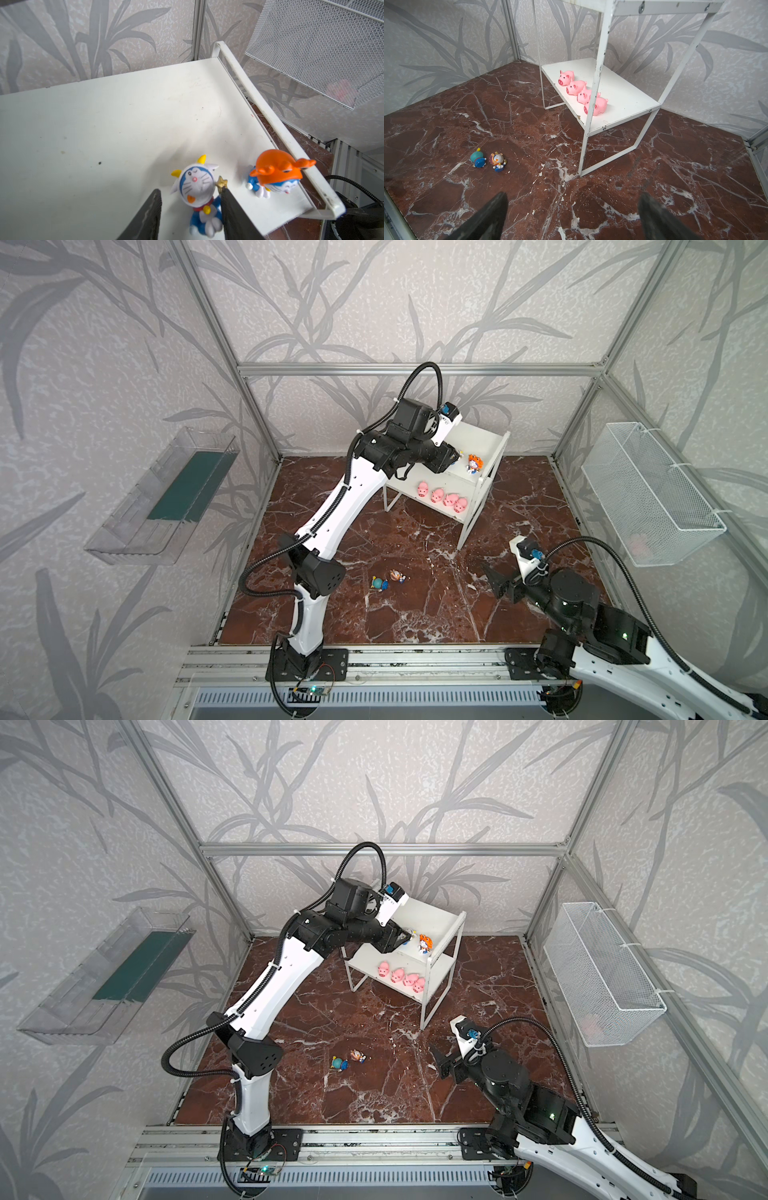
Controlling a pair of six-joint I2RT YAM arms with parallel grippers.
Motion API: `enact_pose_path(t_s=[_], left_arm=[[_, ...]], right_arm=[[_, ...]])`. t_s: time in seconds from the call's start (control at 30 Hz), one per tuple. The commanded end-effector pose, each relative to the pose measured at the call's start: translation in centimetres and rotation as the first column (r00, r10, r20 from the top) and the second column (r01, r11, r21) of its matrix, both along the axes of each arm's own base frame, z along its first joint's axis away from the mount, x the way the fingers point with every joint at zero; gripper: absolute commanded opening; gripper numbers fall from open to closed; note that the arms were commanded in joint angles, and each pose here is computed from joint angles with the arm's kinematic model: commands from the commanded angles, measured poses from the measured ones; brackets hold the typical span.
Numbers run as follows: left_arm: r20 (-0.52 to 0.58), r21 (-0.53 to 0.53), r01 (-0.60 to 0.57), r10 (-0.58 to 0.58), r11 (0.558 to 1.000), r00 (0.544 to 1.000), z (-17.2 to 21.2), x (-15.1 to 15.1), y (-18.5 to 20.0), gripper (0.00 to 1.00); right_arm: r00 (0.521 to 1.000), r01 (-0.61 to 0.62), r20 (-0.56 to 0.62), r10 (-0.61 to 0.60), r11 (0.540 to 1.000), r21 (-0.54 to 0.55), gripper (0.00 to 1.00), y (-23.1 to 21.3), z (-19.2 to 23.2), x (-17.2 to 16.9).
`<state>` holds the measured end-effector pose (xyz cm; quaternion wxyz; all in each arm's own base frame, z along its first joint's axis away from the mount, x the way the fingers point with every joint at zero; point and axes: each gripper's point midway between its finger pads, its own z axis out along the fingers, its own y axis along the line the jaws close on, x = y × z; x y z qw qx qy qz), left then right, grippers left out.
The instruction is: Place and organize the plastic toys onto the shelf
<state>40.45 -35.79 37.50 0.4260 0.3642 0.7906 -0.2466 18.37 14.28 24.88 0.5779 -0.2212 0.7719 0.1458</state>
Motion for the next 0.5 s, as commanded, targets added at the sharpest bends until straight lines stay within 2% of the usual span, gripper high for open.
enact_pose_path(t_s=[0.0,0.47], left_arm=[[-0.039,0.029,0.01,-0.008,1.0,0.999,-0.93,-0.2,0.25,0.48],[-0.057,0.045,0.012,-0.009,0.999,0.998,-1.77,-0.11,0.17,0.41]], right_arm=[[1.0,-0.002,0.012,0.001,1.0,0.006,0.97,0.22,0.29,0.13],[1.0,-0.001,0.01,0.001,1.0,0.01,0.97,0.2,0.15,0.11]])
